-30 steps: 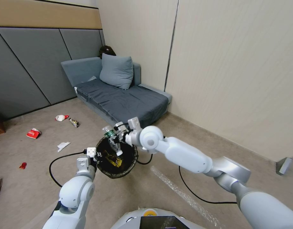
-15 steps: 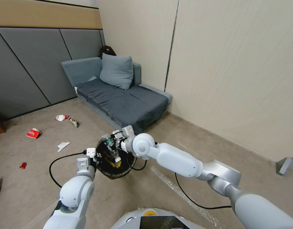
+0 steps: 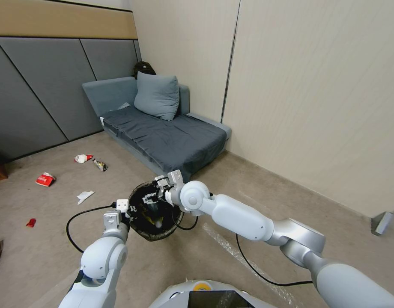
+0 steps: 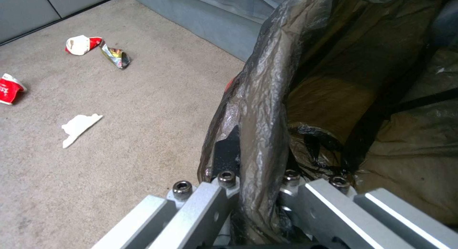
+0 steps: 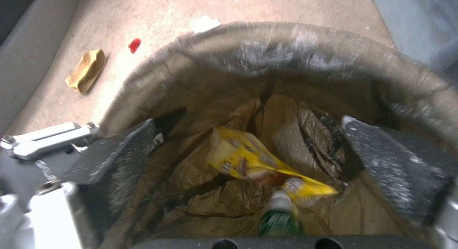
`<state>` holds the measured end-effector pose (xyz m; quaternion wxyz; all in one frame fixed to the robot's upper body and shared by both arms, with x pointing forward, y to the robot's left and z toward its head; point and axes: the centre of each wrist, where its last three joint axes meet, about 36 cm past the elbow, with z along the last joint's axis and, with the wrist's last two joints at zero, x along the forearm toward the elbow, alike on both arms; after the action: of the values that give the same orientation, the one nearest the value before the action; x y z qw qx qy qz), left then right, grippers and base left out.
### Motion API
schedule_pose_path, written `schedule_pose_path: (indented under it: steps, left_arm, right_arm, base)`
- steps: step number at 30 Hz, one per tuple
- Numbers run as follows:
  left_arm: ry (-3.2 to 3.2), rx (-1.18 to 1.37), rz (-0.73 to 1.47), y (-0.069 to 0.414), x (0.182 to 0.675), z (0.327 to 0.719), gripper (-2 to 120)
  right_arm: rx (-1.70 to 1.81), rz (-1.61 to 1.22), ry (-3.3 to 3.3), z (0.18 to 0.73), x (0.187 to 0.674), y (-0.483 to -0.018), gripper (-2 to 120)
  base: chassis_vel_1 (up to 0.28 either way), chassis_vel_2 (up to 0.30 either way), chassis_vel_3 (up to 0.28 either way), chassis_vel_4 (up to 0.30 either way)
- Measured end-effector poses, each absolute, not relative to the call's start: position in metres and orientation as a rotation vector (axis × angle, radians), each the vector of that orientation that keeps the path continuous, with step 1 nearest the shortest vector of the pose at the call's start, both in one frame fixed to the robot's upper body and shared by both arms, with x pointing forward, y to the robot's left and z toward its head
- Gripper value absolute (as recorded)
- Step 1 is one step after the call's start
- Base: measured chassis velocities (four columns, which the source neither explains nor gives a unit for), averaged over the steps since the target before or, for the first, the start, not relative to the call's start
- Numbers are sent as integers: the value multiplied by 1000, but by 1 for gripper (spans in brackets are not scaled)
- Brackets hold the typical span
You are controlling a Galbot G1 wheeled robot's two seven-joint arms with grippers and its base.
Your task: Pick up the trash bin, then pick up the garbage from the floor and place it into the trash bin.
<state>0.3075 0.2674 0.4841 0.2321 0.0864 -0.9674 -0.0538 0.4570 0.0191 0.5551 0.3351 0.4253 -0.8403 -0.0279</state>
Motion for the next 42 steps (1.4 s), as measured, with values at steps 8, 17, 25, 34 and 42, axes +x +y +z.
schedule_pose_path:
  steps: [8, 17, 25, 34, 42]
  left_arm:
    - [-2660, 239, -155, 268, 306, 485, 0]
    - [-2674, 234, -166, 268, 305, 490, 0]
    - [-2693, 200, -175, 268, 304, 496, 0]
    - [-2689, 190, -134, 264, 298, 497, 0]
    - [-2682, 184, -126, 266, 298, 498, 0]
  right_arm:
    - [1109, -136, -2354, 607, 467, -8, 100]
    - [793, -4, -2833, 638, 503, -120, 100]
    - [493, 151, -3108, 603, 478, -210, 100]
    - [-21, 395, -3217, 531, 437, -309, 100]
    - [-222, 566, -3052, 460, 372, -357, 100]
  base:
    - [0, 0, 0, 0]
    - [0, 0, 0, 0]
    - [0, 0, 0, 0]
    - [0, 0, 0, 0]
    - [0, 0, 0, 0]
